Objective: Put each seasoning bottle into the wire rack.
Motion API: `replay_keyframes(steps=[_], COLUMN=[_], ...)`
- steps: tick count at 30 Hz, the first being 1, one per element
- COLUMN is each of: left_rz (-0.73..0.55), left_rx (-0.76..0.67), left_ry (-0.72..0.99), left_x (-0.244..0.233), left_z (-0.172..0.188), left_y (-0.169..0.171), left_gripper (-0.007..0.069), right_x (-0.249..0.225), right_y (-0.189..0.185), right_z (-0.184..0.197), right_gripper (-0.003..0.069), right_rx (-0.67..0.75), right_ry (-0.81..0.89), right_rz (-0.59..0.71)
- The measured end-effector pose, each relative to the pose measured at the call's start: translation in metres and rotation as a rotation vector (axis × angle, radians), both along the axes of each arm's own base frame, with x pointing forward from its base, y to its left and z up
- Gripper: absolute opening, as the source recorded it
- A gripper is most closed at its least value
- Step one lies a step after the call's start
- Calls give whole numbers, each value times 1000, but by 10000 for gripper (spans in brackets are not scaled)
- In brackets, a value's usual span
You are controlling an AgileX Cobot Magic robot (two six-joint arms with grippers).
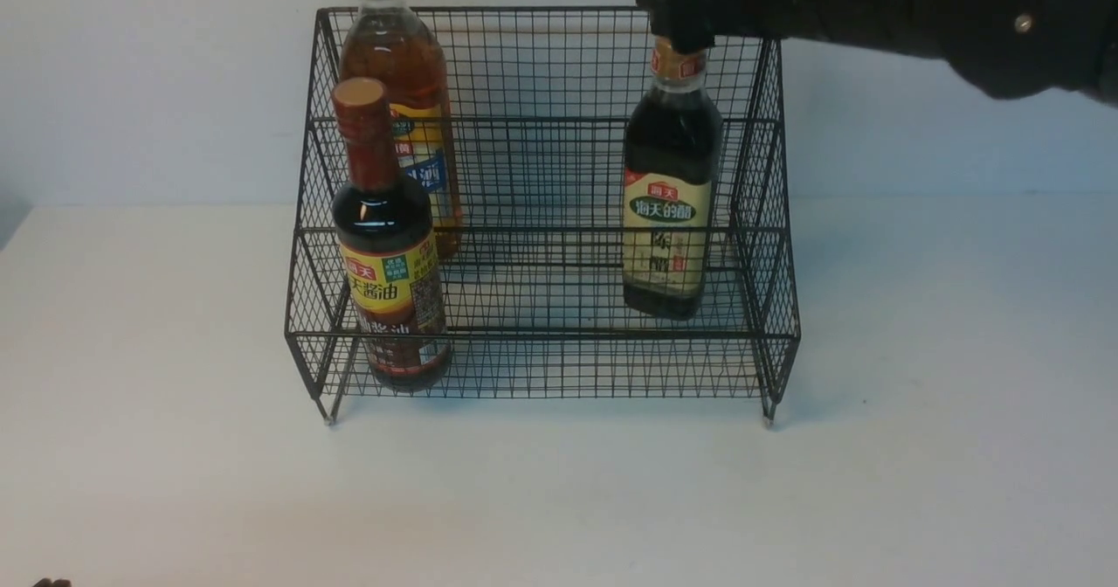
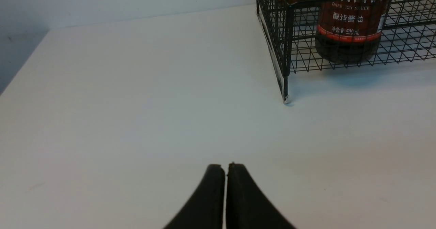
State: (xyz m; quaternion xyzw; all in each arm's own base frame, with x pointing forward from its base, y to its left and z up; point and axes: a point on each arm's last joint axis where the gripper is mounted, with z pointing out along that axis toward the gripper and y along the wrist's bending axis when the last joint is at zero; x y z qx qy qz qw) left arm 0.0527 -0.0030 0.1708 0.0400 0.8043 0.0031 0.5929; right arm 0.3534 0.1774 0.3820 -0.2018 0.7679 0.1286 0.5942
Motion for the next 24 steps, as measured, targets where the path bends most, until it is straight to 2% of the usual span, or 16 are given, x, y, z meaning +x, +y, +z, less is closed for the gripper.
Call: replay_keyframes(steps=[4,7,8,9,10,11,12,15,16,17,18,21,24], left_rz=[0,0,0,0,0,0,0,0,0,0,0,0,0], left_rx=[0,0,0,0,0,0,0,0,0,0,0,0,0], left_ry=[0,0,0,0,0,0,0,0,0,1,1,1,1], left_x=[0,0,0,0,0,0,0,0,0,0,0,0,0], left_z=[0,0,0,0,0,0,0,0,0,0,0,0,0], left_y=[0,0,0,0,0,0,0,0,0,0,0,0,0], left_gripper=[-5,-5,-5,-5,-5,-5,-5,-5,-5,-5,-5,-5,-5], right_x=[-33,-56,-65,-66,-76,-78,-84,-91,-90,-89,-85,-73,-64], right_y=[-17,-29,-33,-34,-39,-39,-43,-47,-46,-45,-43,-31,-22], right_z=[37,48,49,46,35,35,16,-8,-17,-21,-28,-49,-64], right_gripper=[525,433,380,370,293,283,204,88,57,39,20,36,112], right_rx=[-8,14,51,50,100,114,150,207,203,208,200,174,166], right_ry=[-43,-135,-192,-185,-246,-271,-300,-333,-327,-311,-294,-245,-232], right_rz=[2,0,-2,-2,-3,-3,-8,-19,-78,-19,-17,-2,8])
